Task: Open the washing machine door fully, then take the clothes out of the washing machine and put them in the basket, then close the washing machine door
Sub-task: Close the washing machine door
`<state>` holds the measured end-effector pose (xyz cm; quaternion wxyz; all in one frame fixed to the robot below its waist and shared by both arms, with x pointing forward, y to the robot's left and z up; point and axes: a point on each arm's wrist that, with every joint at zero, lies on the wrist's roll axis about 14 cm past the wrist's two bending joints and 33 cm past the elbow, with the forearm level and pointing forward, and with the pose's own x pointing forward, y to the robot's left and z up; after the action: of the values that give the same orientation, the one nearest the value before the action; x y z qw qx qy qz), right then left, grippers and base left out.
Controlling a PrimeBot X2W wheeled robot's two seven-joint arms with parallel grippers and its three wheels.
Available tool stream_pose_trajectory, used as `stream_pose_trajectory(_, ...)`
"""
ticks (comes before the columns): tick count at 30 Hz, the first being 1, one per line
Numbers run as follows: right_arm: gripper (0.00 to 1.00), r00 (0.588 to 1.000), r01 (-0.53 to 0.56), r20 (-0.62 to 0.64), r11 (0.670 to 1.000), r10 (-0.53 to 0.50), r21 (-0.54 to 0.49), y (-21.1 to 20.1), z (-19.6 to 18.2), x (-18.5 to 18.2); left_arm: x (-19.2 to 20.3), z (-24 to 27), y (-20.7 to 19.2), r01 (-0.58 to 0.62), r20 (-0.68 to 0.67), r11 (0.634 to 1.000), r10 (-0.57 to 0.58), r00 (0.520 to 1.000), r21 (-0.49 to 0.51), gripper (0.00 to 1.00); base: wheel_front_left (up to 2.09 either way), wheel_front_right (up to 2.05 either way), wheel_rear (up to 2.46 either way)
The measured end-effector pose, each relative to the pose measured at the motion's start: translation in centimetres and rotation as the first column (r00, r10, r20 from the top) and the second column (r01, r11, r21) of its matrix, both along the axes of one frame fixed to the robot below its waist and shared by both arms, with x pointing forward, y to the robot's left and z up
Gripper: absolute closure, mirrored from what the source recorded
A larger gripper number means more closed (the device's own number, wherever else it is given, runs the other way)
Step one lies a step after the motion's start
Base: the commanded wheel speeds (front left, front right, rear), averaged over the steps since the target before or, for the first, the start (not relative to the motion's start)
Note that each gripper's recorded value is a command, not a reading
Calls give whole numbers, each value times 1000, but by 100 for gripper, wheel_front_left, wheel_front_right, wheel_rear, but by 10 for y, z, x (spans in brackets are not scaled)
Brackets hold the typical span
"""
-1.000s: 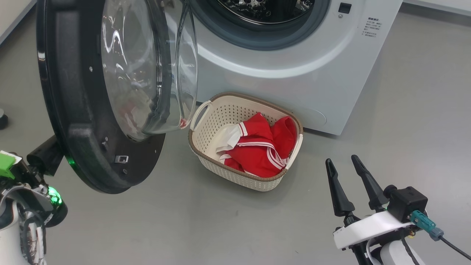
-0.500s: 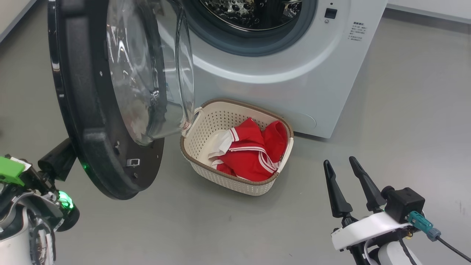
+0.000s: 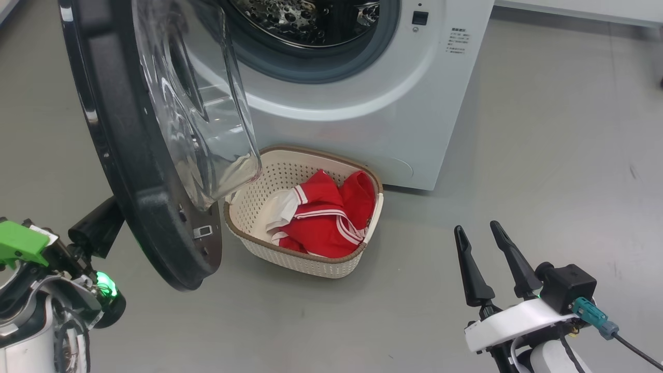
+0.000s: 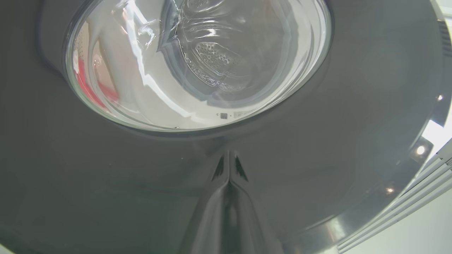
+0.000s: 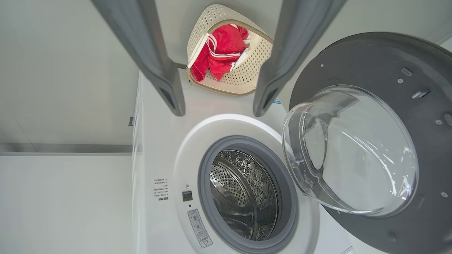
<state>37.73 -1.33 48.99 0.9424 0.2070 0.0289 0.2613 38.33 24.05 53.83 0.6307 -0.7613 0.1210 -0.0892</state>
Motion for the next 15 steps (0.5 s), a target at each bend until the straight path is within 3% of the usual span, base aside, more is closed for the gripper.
stream_pose_trajectory(15,0,993,122,0,992,-122,-8,-39,1,-4,23,1,-50,128,21,991,-127,992,-48,100,0,0,0)
